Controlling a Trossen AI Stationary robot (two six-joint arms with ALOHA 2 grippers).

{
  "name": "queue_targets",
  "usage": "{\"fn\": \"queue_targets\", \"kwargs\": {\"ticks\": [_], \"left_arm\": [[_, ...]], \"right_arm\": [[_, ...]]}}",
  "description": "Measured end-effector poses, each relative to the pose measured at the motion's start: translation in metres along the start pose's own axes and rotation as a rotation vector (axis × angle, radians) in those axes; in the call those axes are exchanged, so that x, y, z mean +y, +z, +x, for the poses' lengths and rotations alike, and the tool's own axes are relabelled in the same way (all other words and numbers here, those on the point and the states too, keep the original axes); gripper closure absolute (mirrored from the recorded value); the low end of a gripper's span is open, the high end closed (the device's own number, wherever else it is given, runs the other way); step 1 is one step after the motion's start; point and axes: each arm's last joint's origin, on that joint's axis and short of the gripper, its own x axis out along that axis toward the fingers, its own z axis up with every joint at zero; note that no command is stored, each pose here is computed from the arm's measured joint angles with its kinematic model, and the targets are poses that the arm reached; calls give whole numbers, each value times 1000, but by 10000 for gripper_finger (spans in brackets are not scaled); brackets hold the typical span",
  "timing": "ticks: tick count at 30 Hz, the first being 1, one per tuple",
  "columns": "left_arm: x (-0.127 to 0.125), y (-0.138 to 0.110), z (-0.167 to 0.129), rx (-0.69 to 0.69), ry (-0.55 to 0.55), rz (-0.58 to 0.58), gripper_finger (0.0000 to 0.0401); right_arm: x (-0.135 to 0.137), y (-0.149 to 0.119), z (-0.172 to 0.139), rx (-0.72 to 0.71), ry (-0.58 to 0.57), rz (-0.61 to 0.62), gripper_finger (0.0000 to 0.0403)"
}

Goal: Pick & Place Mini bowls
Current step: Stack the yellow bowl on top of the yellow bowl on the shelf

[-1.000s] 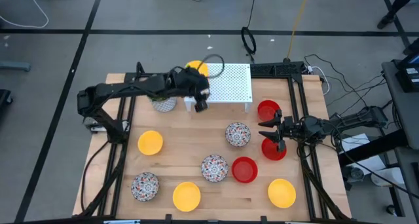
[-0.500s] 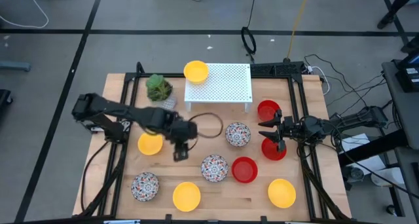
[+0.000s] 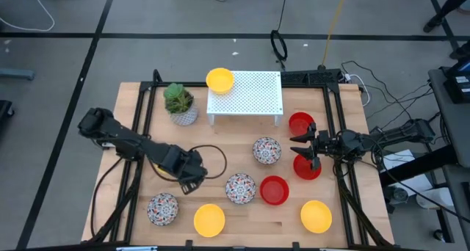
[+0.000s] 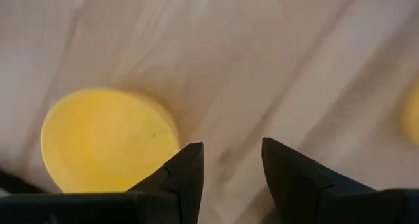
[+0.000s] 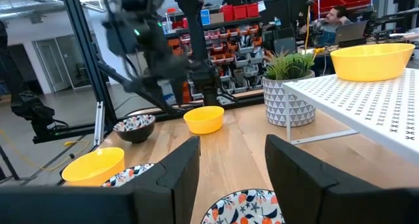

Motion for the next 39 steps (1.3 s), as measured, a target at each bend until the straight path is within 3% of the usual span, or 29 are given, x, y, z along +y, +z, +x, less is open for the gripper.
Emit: {"fn": "queue_targets", "kwargs": {"ticks": [7, 16, 20, 26, 34, 39], "left_arm": [[23, -8, 41, 149, 76, -104, 242], [33, -14, 76, 148, 55, -104, 243], [32, -14, 77, 146, 48, -51, 276], [32, -14, 76, 155, 40, -16, 387], [21, -7, 60, 146, -34, 80, 395], [6, 8, 28, 21, -88, 207, 386]], "right_arm": [[0, 0, 0, 0, 0, 0, 243], [0, 0, 0, 0, 0, 0, 243], [0, 0, 0, 0, 0, 0, 243], [0, 0, 0, 0, 0, 0, 243], [0, 0, 0, 0, 0, 0, 243], [0, 0, 0, 0, 0, 0, 243]]}}
